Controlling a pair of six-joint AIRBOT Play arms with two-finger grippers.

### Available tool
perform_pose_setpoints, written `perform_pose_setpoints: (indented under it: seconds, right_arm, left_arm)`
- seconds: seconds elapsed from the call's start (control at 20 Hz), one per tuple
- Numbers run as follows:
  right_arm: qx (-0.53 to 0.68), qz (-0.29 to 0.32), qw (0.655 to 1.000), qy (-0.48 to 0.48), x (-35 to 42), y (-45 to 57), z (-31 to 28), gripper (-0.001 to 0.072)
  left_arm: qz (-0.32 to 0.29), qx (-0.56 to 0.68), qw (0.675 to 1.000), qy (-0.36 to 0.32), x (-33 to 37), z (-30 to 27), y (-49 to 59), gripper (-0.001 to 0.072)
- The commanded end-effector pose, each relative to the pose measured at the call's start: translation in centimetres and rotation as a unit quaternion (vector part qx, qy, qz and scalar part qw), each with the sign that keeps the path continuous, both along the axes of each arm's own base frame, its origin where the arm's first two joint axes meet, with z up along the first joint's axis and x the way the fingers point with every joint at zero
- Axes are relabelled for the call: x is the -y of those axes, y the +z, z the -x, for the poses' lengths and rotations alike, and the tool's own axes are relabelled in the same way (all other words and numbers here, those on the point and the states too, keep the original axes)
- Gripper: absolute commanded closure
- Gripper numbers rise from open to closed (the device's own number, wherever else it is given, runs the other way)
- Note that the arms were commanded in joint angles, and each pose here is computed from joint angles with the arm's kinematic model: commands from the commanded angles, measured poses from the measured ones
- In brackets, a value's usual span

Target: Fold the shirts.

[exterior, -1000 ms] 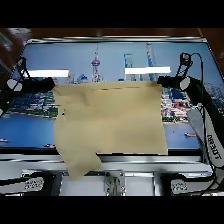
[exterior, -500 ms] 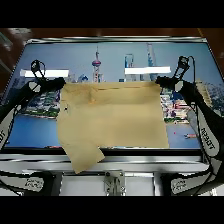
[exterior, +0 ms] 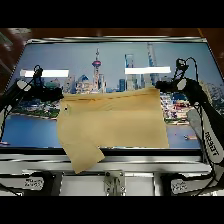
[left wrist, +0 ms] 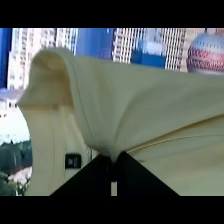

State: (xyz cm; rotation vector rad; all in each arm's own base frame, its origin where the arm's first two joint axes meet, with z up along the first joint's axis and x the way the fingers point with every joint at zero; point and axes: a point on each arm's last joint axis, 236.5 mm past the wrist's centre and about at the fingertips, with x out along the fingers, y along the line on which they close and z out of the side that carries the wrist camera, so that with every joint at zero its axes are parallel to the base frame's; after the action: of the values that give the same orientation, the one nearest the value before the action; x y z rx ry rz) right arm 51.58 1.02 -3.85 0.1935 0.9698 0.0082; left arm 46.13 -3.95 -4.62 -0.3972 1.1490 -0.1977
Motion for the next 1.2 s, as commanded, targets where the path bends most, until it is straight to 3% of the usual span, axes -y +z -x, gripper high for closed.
perform_pose_setpoints:
  seconds: [0.0, 0.1, 0.4, 0.9, 0.95, 1.0, 1.05, 1.1, 1.15]
  right_arm:
    - [-0.116, 0.070, 0.990, 0.033, 2.2, -1.4, 5.5, 0.0647]
    - [-0.164, 0.081, 0.983, 0.030, 2.8, -2.3, 7.5, 0.0648]
    - [-0.216, 0.038, 0.975, 0.020, 1.3, -5.4, 9.1, 0.0648]
    - [-0.276, 0.028, 0.961, 0.007, 1.2, -6.6, 11.6, 0.0648]
    - [-0.273, 0.024, 0.962, 0.001, 1.0, -6.6, 11.4, 0.0621]
    - [-0.268, 0.020, 0.963, 0.000, 0.9, -6.5, 11.2, 0.0476]
    - [-0.265, 0.017, 0.964, 0.007, 0.6, -6.4, 11.1, 0.0218]
    - [-0.261, 0.019, 0.965, 0.018, 0.5, -5.9, 11.1, 0.0123]
    - [-0.250, 0.023, 0.967, 0.028, 0.6, -5.0, 10.9, 0.0123]
  left_arm:
    - [0.038, -0.114, 0.991, -0.056, 1.0, 6.0, -0.6, 0.0663]
    - [0.044, -0.132, 0.988, -0.066, 1.4, 6.9, -0.7, 0.0663]
    - [0.048, -0.164, 0.981, -0.093, 3.5, 8.1, -2.3, 0.0663]
    - [0.025, -0.207, 0.975, -0.071, 2.1, 9.2, -4.0, 0.0662]
    - [0.026, -0.209, 0.975, -0.072, 2.1, 9.3, -4.1, 0.0662]
    - [0.027, -0.212, 0.975, -0.069, 2.1, 9.3, -4.1, 0.0649]
    - [0.030, -0.213, 0.974, -0.069, 2.1, 9.4, -3.9, 0.0484]
    - [0.034, -0.218, 0.973, -0.070, 1.9, 9.5, -3.5, 0.0268]
    - [0.040, -0.227, 0.971, -0.070, 1.5, 9.8, -2.9, 0.0193]
